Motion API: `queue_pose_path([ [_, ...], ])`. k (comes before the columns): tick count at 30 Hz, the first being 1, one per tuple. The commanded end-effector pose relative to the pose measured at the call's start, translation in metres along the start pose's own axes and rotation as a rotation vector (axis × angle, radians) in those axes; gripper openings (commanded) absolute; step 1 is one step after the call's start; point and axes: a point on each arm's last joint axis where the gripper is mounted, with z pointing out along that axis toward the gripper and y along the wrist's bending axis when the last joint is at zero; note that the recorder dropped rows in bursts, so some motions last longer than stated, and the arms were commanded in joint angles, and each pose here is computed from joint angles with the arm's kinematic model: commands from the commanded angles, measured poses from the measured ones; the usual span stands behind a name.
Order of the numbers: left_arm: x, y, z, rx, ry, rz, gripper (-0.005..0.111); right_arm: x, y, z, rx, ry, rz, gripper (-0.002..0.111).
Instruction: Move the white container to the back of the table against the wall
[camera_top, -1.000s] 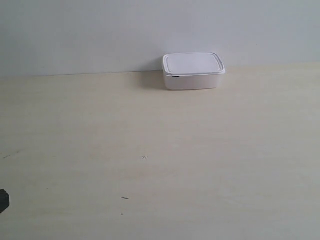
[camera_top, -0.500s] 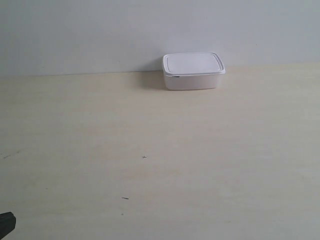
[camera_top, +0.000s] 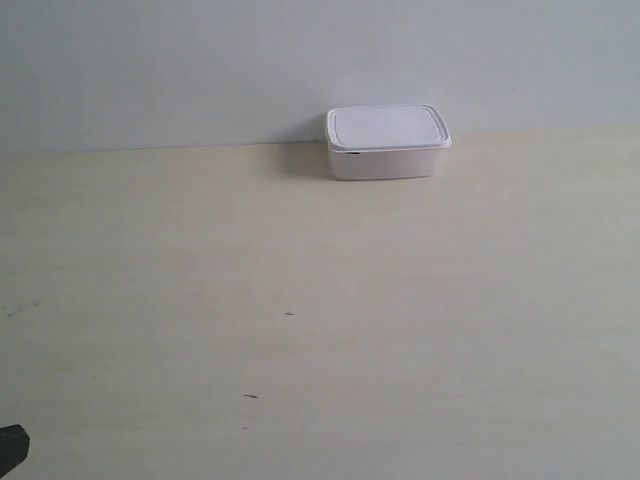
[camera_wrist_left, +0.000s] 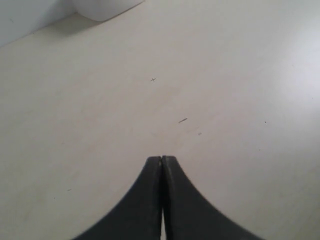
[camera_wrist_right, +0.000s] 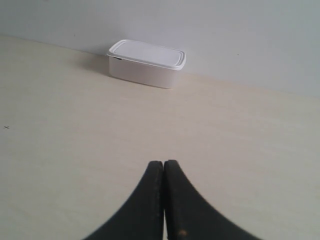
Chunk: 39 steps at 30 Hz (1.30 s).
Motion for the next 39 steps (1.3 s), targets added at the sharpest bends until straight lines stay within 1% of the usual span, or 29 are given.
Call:
queue_pose_path([
  [1,0.0,0.005,-0.005,-0.079,-0.037,-0.021,0.0,0.001,0.0,0.0,0.004,-0.008,-0.001,0.0],
  [4,0.003,0.01,-0.009,-0.16,-0.026,-0.056,0.0,0.001,0.0,0.0,0.004,-0.008,-0.001,0.0],
  [5,0.003,0.013,-0.011,-0.21,-0.034,-0.073,0.0,0.001,0.0,0.0,0.004,-0.008,-0.001,0.0],
  [8,0.004,0.016,-0.017,-0.305,-0.071,-0.095,0.0,0.001,0.0,0.0,0.004,-0.008,-0.001,0.0],
  [12,0.006,0.016,-0.022,-0.36,-0.097,-0.125,0.0,0.001,0.0,0.0,0.004,-0.008,-0.001,0.0],
  [39,0.006,0.016,-0.022,-0.362,-0.098,-0.126,0.0,0.001,0.0,0.0,0.004,-0.008,0.005,0.0],
])
